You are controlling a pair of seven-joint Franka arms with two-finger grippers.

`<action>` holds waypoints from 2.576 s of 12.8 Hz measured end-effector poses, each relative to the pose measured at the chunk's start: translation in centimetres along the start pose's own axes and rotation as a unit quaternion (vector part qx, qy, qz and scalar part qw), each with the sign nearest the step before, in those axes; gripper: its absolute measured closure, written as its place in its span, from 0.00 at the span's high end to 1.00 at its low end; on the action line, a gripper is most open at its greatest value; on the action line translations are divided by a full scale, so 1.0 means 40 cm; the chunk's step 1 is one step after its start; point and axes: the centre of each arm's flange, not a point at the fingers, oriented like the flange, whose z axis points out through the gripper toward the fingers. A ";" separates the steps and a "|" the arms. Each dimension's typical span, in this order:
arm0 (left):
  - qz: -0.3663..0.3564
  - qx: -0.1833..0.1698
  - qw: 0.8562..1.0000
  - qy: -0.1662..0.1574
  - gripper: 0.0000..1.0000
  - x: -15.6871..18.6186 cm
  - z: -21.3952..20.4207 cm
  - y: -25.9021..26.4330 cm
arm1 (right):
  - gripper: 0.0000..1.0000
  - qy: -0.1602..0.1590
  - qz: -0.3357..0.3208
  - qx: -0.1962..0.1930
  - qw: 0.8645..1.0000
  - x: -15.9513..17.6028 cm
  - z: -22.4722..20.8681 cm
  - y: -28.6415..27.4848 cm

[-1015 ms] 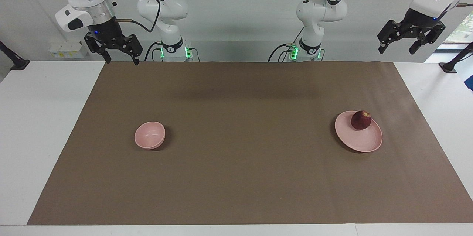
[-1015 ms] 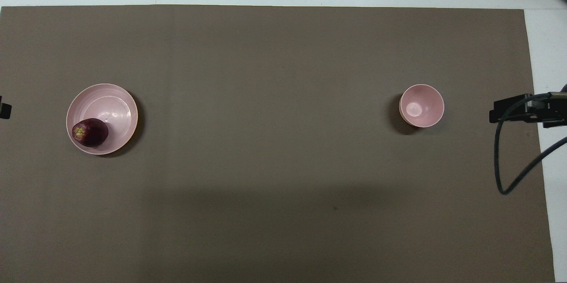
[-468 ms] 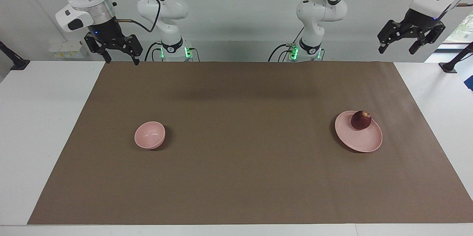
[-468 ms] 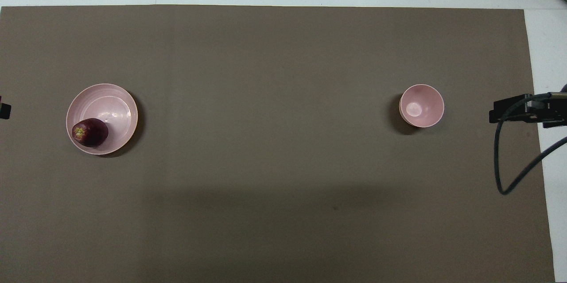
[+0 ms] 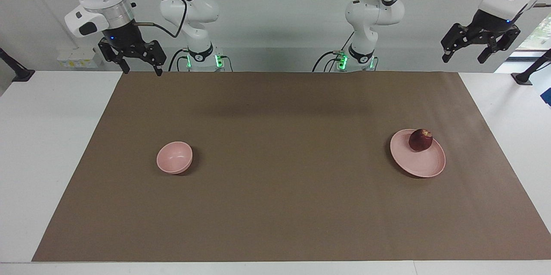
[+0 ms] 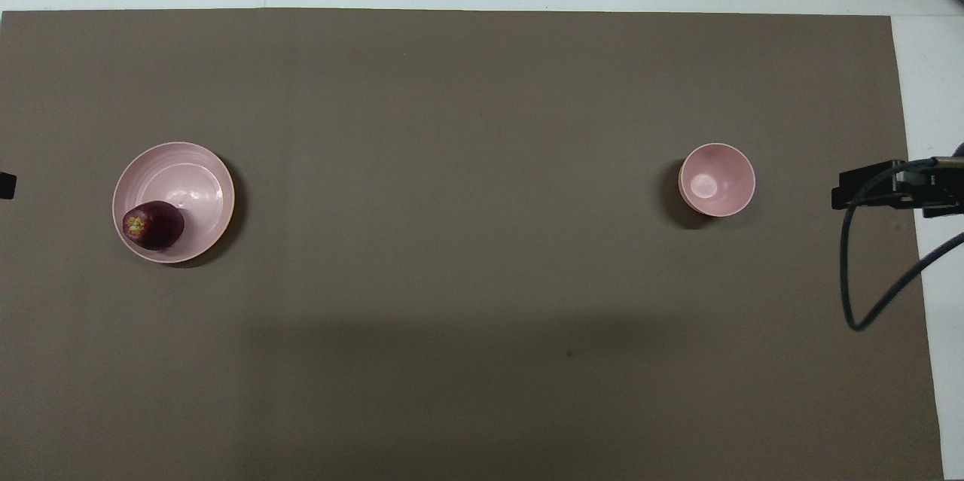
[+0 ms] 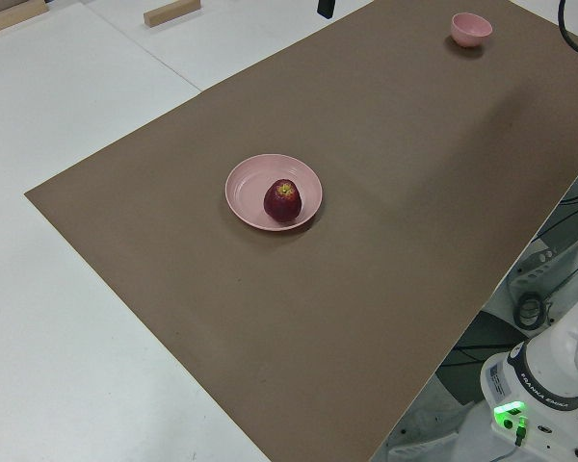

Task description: Move apple from plate to bowl

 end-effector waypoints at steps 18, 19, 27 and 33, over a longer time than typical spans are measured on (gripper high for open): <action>0.006 0.004 0.999 0.038 1.00 0.049 0.353 -0.099 | 1.00 -0.001 -0.002 0.001 1.000 0.000 0.002 -0.003; 0.010 0.001 0.999 0.042 1.00 0.050 0.377 -0.108 | 1.00 -0.001 -0.002 0.002 1.000 0.000 0.002 -0.001; 0.007 -0.004 0.998 0.065 1.00 0.043 0.611 -0.176 | 1.00 -0.002 0.001 0.003 1.000 0.001 0.002 0.008; 0.004 -0.011 0.999 0.031 1.00 0.056 0.780 -0.177 | 1.00 -0.003 -0.007 0.004 1.000 -0.013 -0.010 -0.011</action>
